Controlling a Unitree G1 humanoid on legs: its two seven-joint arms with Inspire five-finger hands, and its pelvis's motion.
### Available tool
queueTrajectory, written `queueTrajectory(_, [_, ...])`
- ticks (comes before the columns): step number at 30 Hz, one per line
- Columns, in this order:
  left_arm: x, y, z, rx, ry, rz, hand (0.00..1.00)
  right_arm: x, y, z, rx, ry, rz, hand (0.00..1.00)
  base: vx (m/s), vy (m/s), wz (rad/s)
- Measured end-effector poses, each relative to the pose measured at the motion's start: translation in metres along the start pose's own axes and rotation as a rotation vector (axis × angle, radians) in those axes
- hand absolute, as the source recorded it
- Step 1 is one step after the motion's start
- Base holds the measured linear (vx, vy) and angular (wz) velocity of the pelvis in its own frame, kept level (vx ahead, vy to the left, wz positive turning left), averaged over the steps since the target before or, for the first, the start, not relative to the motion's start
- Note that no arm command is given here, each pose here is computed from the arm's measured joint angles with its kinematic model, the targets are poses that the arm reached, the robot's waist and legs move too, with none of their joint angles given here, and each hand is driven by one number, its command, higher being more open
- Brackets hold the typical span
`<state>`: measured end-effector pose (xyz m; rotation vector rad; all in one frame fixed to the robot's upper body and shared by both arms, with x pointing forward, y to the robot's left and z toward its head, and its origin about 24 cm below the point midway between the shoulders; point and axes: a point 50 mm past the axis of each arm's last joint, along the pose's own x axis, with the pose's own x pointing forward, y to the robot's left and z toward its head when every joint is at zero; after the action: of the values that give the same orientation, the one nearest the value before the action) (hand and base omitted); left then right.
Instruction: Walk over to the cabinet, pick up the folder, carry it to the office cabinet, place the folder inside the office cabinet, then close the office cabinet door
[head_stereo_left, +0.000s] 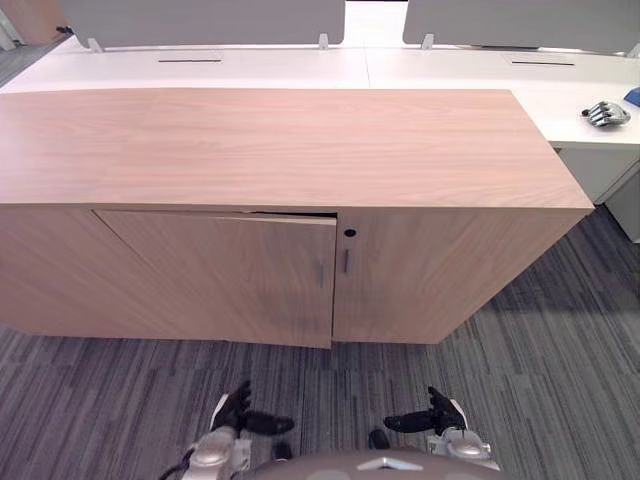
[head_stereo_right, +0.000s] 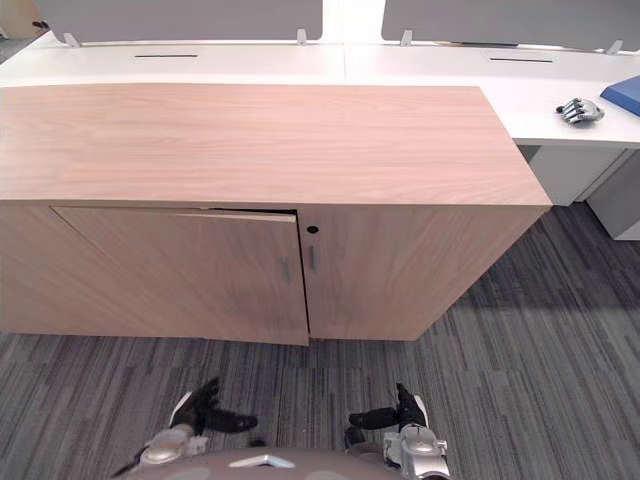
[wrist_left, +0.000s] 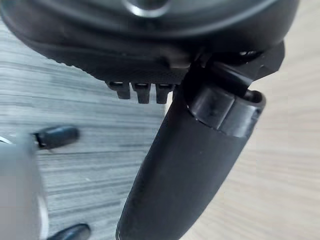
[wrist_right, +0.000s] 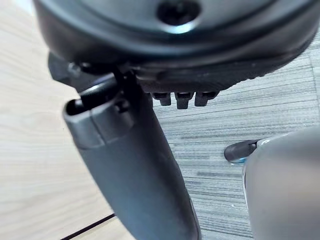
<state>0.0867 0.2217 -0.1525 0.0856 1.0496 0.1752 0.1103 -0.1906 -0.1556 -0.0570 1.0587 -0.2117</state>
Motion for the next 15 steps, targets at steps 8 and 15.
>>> queueTrajectory(8, [-0.004, 0.001, -0.021, -0.061, 0.085, 0.052, 1.0, 0.001, -0.003, -0.003, 0.022, 0.031, -0.019, 1.0, 0.0, 0.001, 0.0])
queueTrajectory(15, [-0.004, 0.002, -0.024, -0.079, 0.105, 0.07, 1.0, 0.001, -0.009, -0.011, 0.093, 0.073, -0.048, 1.0, -0.01, 0.013, 0.06])
